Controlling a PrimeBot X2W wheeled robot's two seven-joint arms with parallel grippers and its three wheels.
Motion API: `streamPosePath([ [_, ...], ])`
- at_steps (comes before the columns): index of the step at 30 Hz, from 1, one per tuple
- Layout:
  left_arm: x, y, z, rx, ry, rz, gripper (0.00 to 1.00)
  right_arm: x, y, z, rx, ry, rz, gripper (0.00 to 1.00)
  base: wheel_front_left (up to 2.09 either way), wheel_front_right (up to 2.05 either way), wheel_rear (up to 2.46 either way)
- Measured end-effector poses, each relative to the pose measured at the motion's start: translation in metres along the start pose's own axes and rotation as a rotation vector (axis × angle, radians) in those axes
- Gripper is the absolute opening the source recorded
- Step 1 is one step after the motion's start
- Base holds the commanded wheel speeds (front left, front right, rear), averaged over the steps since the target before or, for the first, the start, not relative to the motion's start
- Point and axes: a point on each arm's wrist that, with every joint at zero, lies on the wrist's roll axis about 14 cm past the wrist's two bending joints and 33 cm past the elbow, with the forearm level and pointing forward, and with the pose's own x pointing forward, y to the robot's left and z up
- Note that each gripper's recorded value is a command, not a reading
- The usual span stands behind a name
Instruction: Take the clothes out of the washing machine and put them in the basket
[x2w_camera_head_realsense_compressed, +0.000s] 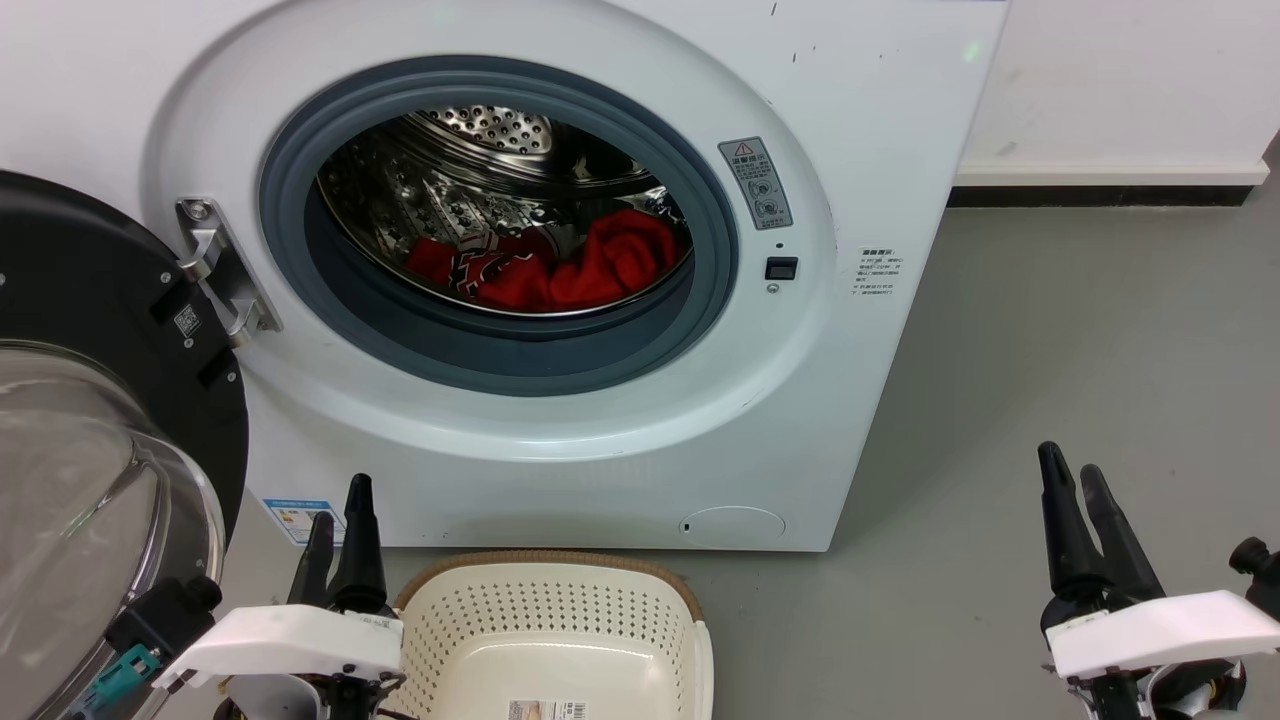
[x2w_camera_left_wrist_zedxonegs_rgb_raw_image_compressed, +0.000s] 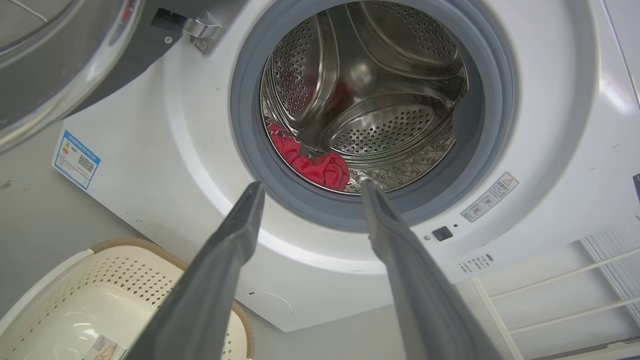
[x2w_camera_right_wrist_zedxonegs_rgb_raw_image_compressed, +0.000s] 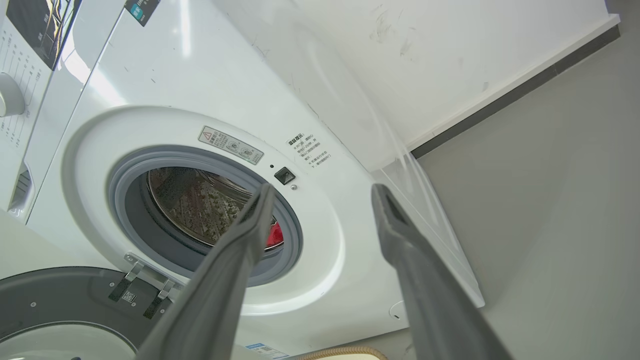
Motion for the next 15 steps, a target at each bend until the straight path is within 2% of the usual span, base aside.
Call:
streamPosePath([
  [15,-0.004,-0.007,0.005,0.206,-0.050,-0.022,1.00,-0.004,0.011,0.004,-0.217,-0.026,0.043,1.00,0.00,0.00,0.00],
])
